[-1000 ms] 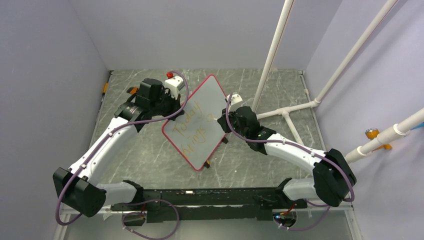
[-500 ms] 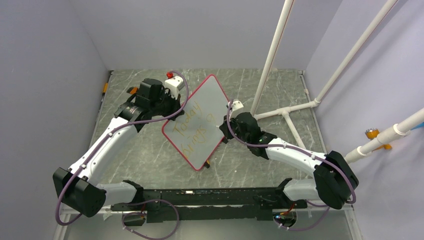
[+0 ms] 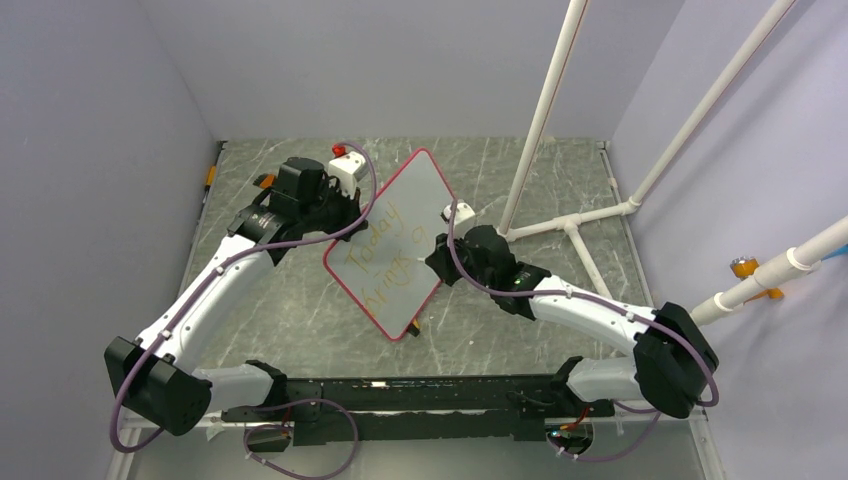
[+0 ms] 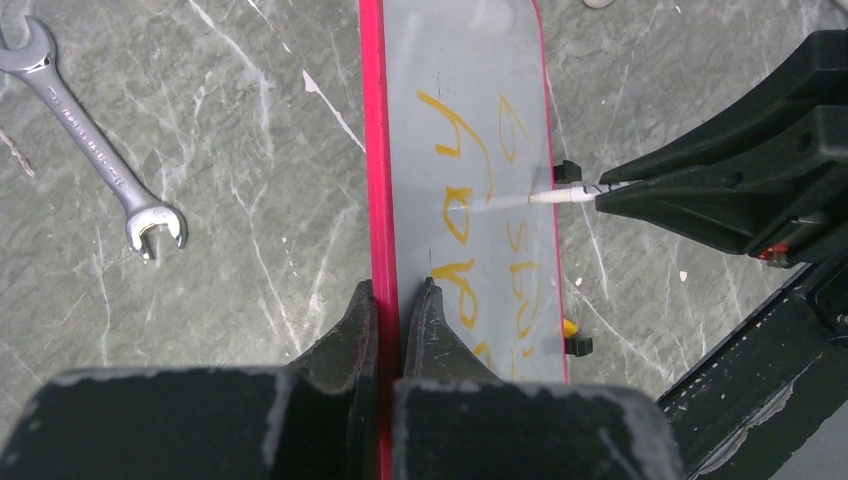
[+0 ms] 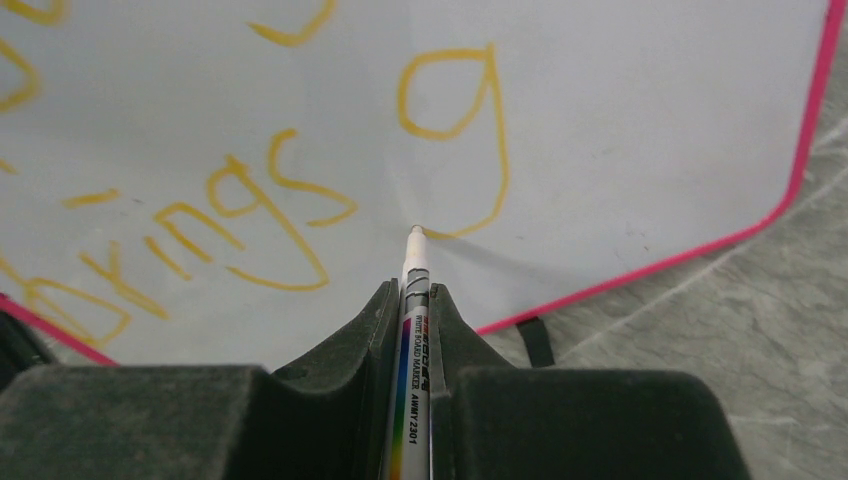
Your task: Write a sentence on the whiteboard
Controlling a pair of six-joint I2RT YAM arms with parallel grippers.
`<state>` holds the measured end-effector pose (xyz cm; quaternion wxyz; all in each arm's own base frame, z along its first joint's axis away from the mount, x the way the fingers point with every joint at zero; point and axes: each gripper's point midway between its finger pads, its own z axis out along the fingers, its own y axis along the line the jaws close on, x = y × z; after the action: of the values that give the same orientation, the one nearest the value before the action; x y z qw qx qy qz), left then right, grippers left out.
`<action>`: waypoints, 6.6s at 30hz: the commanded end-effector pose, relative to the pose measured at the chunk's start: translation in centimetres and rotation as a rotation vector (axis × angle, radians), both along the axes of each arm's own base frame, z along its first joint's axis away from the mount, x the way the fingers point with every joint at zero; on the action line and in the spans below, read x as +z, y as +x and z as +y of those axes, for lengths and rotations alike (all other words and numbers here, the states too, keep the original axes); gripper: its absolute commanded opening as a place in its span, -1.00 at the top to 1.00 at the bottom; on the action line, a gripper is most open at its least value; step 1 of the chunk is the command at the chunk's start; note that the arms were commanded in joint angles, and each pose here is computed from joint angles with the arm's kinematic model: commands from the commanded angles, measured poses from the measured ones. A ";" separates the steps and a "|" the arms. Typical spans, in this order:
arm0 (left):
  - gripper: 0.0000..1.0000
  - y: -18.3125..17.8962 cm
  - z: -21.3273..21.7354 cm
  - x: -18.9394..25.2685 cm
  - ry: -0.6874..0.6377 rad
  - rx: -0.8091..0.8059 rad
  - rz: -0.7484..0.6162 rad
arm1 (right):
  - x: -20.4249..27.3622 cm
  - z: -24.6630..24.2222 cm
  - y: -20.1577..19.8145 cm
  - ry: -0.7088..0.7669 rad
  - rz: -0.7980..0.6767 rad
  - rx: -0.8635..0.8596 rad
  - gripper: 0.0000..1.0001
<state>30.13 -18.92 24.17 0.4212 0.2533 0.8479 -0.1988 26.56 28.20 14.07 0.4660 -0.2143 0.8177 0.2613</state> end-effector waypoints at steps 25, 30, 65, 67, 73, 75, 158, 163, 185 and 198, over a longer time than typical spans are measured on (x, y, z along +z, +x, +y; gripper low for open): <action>1.00 -0.9 5.2 -3.8 0.304 0.028 0.019 | 8.1 -1.8 3.9 0.072 -0.197 -0.146 1.00; 1.00 -0.3 6.0 -3.8 0.301 0.068 0.026 | 6.9 -1.3 4.7 0.061 -0.167 -0.139 1.00; 1.00 0.2 6.2 -4.0 0.280 0.081 0.044 | 3.9 0.7 5.0 0.053 -0.101 -0.040 1.00; 1.00 0.2 6.3 -4.0 0.280 0.082 0.044 | 3.4 0.5 4.8 0.048 -0.092 -0.040 1.00; 1.00 0.3 6.3 -4.0 0.281 0.082 0.042 | 2.2 0.0 4.2 0.032 -0.064 -0.043 1.00; 1.00 0.2 6.2 -4.0 0.280 0.082 0.044 | 1.9 -0.1 4.0 0.029 -0.057 -0.043 1.00; 1.00 0.2 6.1 -4.0 0.274 0.075 0.044 | 6.8 -2.1 8.9 0.065 -0.161 -0.220 1.00; 1.00 0.2 6.0 -4.0 0.271 0.071 0.045 | 6.6 -1.9 9.2 0.066 -0.153 -0.213 1.00; 1.00 0.2 6.1 -4.2 0.276 0.073 0.048 | 6.5 -1.9 10.0 0.080 -0.146 -0.206 1.00; 1.00 0.2 6.1 -4.1 0.276 0.075 0.048 | 6.4 -1.5 10.2 0.083 -0.138 -0.196 1.00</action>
<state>29.86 -17.19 23.31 0.4008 0.2400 0.8623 -0.1955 35.56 25.74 17.48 0.5236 -0.1405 0.8138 0.2095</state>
